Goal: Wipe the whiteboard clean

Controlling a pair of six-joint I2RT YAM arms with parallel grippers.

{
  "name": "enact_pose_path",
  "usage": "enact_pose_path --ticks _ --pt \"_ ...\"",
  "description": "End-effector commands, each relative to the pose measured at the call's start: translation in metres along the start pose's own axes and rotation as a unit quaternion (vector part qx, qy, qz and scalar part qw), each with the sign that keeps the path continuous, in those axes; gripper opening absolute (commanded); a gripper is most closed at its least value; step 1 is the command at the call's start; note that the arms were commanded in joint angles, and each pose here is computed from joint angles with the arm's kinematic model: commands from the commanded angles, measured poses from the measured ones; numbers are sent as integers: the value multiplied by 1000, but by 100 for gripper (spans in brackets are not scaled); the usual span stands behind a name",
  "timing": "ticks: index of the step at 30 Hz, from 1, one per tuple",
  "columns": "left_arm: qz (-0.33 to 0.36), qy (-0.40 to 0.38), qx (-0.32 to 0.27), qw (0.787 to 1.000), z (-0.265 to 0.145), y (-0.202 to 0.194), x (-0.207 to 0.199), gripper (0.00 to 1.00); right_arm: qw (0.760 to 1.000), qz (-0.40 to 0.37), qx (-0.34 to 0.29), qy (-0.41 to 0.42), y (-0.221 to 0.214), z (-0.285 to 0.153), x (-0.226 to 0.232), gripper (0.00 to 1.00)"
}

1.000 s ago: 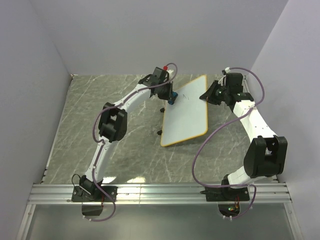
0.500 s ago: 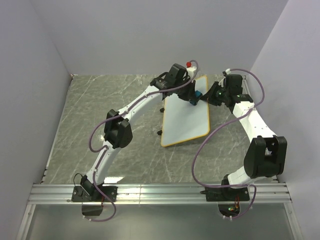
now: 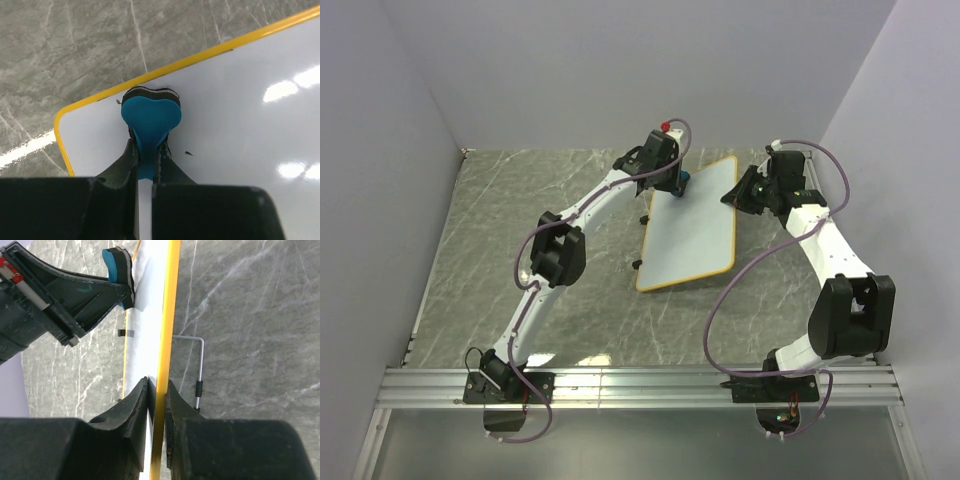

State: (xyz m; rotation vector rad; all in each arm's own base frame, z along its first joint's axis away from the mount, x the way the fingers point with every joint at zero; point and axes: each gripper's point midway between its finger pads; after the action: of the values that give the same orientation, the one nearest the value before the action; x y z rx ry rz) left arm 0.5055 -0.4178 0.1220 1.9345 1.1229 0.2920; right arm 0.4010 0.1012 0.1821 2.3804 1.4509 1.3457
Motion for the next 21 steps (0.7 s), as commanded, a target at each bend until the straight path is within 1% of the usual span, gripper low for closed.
enact_pose_path --ticks 1,5,6,8,9,11,12,15,17,19,20,21 --pt "-4 6 112 994 37 -95 -8 0 981 -26 191 8 -108 7 -4 0" --pt "-6 5 108 994 35 -91 -10 0 981 -28 193 12 -112 8 -1 0" --pt "-7 11 97 995 29 -81 -8 0 981 -28 193 11 -113 7 -1 0" --pt "-13 14 88 996 23 -74 -4 0 981 -28 192 12 -115 7 -3 0" --pt "-18 3 67 998 16 -58 -10 0 981 -28 193 11 -117 7 -4 0" --pt "-22 -12 48 999 10 -43 -16 0 980 -27 195 10 -120 7 -8 0" --pt "-23 -36 24 999 4 -26 -27 0 980 -25 197 10 -121 7 -8 0" --pt "-29 -92 -5 995 -7 -6 -55 0 980 -25 196 11 -124 7 -10 0" --pt "-21 -137 -10 990 -17 3 -82 0 980 -28 196 11 -123 6 -9 0" --pt "-13 -157 -11 987 -23 6 -96 0 981 -31 193 8 -121 6 -10 0" --pt "-8 -172 -3 985 -25 -1 -108 0 981 -32 192 8 -120 6 -9 0" --pt "-4 -181 -10 983 -33 3 -115 0 981 -32 191 8 -120 7 -9 0"
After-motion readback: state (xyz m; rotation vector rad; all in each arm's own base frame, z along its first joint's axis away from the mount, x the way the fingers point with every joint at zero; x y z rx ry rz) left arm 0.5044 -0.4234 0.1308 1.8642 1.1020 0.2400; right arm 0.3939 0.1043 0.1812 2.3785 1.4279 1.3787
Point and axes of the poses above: each gripper's point midway between its finger pads, its own z axis out along the fingers, its own x axis along the line the jaws close on, y = z × x, and after that the axes turned 10 degrees about z, right-handed
